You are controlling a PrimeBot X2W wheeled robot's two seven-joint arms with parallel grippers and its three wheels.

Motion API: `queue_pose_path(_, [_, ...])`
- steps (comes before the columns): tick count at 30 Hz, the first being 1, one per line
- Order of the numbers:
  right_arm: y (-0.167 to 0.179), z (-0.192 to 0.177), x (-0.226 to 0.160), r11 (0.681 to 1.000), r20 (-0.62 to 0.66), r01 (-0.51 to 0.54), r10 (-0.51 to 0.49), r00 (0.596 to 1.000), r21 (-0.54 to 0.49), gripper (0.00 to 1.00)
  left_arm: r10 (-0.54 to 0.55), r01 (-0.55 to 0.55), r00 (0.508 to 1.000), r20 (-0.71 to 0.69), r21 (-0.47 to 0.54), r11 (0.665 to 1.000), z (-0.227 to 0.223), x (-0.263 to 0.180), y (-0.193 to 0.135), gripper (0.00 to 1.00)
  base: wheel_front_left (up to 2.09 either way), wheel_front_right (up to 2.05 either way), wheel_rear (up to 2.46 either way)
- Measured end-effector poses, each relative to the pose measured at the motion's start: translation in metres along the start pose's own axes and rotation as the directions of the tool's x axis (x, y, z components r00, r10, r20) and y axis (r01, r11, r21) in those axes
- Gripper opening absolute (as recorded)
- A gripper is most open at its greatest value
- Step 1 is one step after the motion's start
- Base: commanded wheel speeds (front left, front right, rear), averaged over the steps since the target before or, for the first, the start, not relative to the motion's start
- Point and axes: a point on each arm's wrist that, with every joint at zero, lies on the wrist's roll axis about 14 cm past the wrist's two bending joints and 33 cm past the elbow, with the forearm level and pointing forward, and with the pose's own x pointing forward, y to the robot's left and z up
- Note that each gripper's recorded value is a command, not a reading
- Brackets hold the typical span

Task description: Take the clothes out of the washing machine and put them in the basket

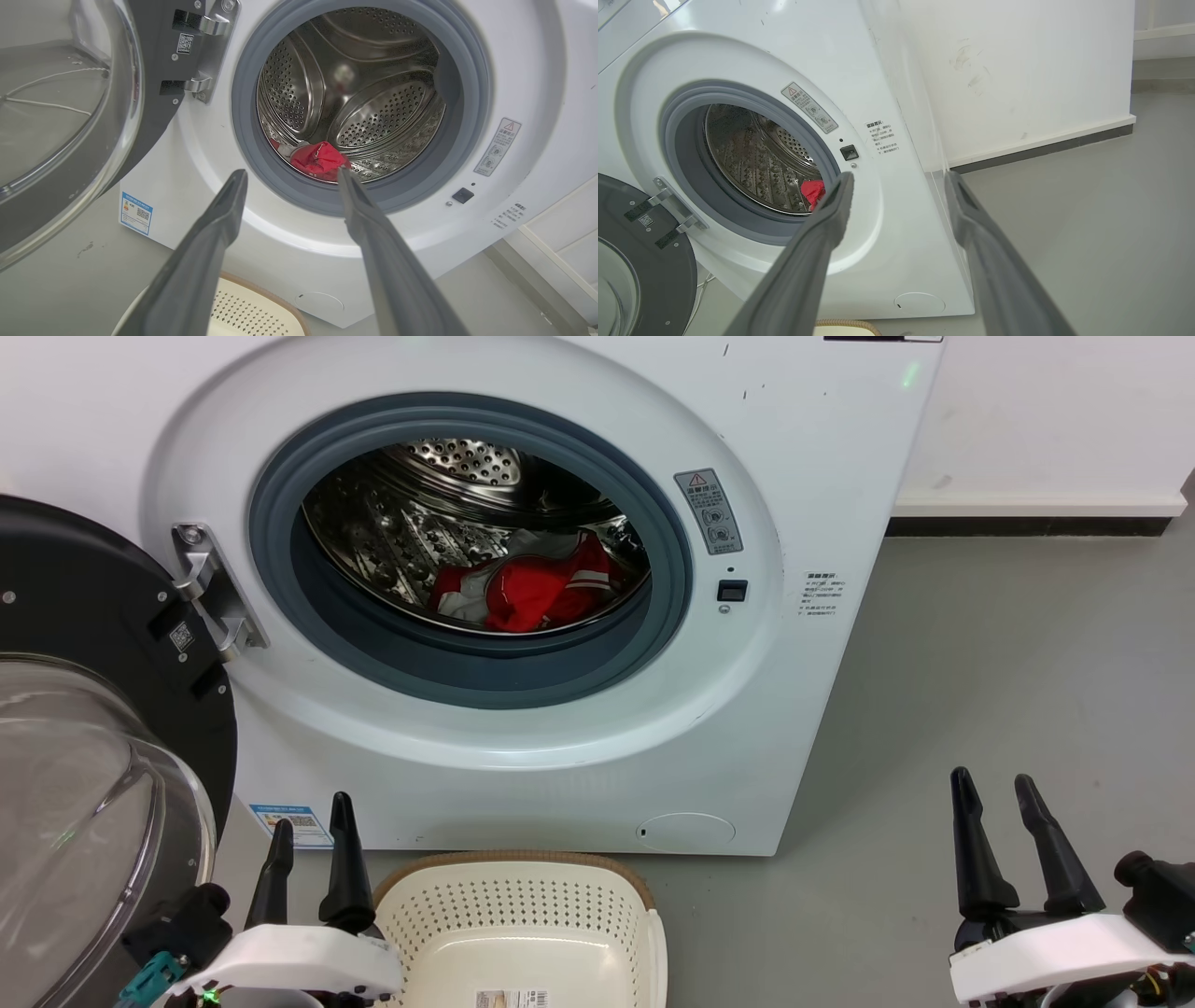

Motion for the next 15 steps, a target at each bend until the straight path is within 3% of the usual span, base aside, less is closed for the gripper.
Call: queue_pose_path(15, [0.0046,0.0043,-0.0031,0.989,0.022,-0.024,0.028,0.999,-0.146,1.00,-0.020,0.014,0.999,0.037,0.148,0.989,0.0037,-0.0033,-0.0038,1.00,0.00,0.00,0.00])
